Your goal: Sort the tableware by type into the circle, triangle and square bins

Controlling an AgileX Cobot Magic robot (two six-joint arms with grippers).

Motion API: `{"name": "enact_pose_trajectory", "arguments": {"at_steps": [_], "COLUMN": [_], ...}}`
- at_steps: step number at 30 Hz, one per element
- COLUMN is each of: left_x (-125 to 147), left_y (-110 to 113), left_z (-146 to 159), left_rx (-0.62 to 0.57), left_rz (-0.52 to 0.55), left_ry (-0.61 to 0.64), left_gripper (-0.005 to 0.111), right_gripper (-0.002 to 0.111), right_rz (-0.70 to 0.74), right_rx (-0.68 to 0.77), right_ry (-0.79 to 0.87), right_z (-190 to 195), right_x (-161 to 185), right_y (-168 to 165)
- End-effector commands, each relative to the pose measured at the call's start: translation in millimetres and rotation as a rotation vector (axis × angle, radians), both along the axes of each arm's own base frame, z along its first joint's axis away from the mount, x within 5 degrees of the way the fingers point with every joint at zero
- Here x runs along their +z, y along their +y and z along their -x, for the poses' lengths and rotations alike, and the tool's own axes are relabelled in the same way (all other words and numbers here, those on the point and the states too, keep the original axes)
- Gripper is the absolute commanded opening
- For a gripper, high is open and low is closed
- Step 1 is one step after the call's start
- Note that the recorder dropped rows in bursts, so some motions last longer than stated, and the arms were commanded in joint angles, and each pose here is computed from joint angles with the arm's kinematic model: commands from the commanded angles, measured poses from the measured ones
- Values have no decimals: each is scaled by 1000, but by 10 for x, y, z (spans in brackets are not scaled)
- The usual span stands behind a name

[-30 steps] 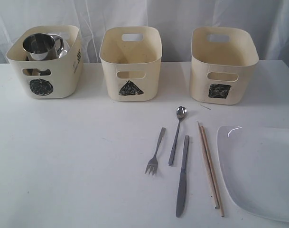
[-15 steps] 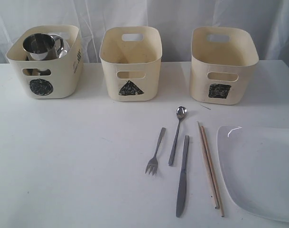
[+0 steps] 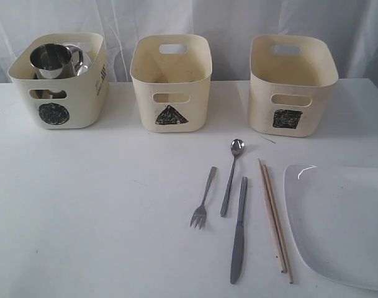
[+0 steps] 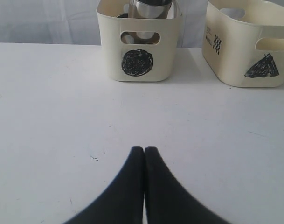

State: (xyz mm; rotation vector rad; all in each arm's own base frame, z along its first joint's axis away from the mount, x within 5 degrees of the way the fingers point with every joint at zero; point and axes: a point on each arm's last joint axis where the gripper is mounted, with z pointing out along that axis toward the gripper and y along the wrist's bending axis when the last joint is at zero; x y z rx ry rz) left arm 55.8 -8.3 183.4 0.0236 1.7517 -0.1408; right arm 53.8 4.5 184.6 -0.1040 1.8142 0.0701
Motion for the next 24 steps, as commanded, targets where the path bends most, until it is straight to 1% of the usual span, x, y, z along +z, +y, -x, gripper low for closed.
{"name": "enact_pose_trajectory", "arguments": {"at_steps": [1,2,3,5,8,11,15,17,19,21,22,24], "left_x": [-6,-6,-6,-6,-6,-6,-6,-6,-6,-6,-6,-6], "left_y": [3,3,3,3,3,3,3,3,3,3,3,3], "left_z": [1,1,1,1,1,1,1,1,1,1,1,1], "left_rx": [5,5,5,5,5,5,5,5,5,5,5,5], "left_rz": [7,7,7,7,7,6,6,6,6,6,6,6], "left_ry": [-4,-4,-4,-4,-4,-4,-4,-4,-4,-4,-4,-4], "left_gripper": [0,0,0,0,0,0,0,0,0,0,0,0], "right_gripper": [0,0,0,0,0,0,0,0,0,0,0,0], "right_rz": [-432,-513,-556,-593,-592,-592,-617,-610,-600,-580,-553,-452], "right_rx": [-19,-17,-12,0,15,24,35,36,35,23,17,13], "right_ry": [-150,-184,-209,-242,-253,-241,-344,-346,-312,-169,-111,12], "right_z": [-20,-15,-5,28,89,134,144,151,159,105,69,-56], "right_x": [170,243,320,486,688,798,892,907,907,891,895,950], "right_y": [41,42,42,41,43,48,29,29,36,67,79,110]}}
